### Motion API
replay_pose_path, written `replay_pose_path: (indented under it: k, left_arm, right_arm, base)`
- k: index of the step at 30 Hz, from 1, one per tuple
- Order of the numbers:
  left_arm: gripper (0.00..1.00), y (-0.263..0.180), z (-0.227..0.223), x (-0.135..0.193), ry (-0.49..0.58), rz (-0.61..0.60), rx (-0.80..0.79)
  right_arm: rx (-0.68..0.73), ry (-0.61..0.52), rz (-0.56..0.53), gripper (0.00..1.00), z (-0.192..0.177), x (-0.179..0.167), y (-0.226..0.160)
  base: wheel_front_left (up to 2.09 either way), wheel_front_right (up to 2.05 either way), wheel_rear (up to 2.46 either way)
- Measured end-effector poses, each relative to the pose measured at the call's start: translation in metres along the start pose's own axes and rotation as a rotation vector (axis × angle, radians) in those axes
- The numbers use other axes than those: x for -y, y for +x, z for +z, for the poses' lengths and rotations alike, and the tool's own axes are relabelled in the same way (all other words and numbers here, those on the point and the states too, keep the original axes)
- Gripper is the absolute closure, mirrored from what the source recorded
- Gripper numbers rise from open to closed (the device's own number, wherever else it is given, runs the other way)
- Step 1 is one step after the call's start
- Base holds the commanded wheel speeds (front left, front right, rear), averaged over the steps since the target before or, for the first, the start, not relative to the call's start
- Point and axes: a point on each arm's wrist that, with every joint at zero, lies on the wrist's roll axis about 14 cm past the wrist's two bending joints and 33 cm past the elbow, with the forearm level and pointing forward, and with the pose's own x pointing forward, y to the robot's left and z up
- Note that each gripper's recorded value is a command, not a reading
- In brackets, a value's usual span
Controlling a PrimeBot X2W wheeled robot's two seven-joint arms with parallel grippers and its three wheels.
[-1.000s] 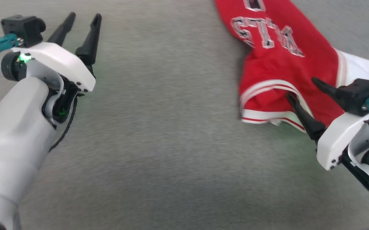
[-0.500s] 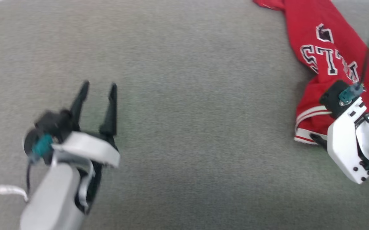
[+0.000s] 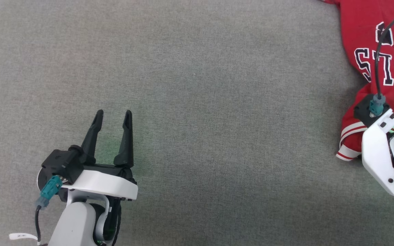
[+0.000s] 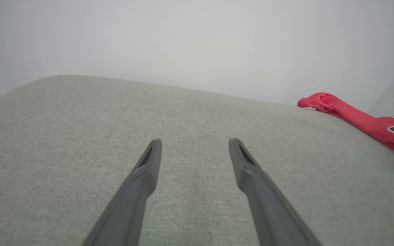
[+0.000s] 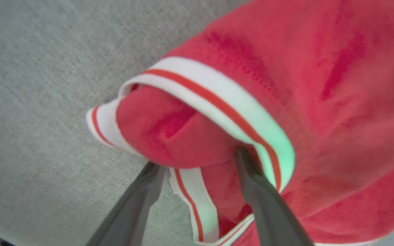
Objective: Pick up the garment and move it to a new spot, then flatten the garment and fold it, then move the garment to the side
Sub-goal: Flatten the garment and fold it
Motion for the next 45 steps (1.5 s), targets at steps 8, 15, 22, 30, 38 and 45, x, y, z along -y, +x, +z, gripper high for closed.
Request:
replay_pose_path:
  k: [8,15,22,30,38,45]
  left_arm:
    - [0.0,0.005,-0.006,0.001,-0.006,-0.012,-0.006]
    - [0.0,0.012,-0.008,0.016,-0.011,-0.059,-0.004]
    - [0.0,0.016,-0.013,0.035,-0.026,-0.115,-0.012]
    - [0.0,0.024,-0.025,0.055,-0.034,-0.176,-0.036]
    - [0.0,0.032,-0.033,0.065,-0.033,-0.218,-0.054]
    - [0.0,0.041,-0.031,0.091,0.011,-0.351,-0.057]
  right_arm:
    - [0.083,0.052,-0.006,1.0,0.007,0.002,0.013]
    - [0.272,0.244,-0.093,1.0,0.01,0.041,-0.01]
    - [0.388,0.544,-0.219,1.0,-0.041,0.085,-0.043]
    - [0.542,0.943,-0.35,1.0,-0.105,0.117,-0.059]
    - [0.488,1.104,-0.401,1.0,-0.14,0.113,-0.023]
    - [0.62,1.125,-0.513,0.0,-0.141,0.132,-0.037]
  base:
    - [0.0,0.0,0.0]
    - [0.0,0.0,0.0]
    - [0.0,0.0,0.0]
    - [0.0,0.0,0.0]
    - [0.0,0.0,0.0]
    - [0.0,0.0,0.0]
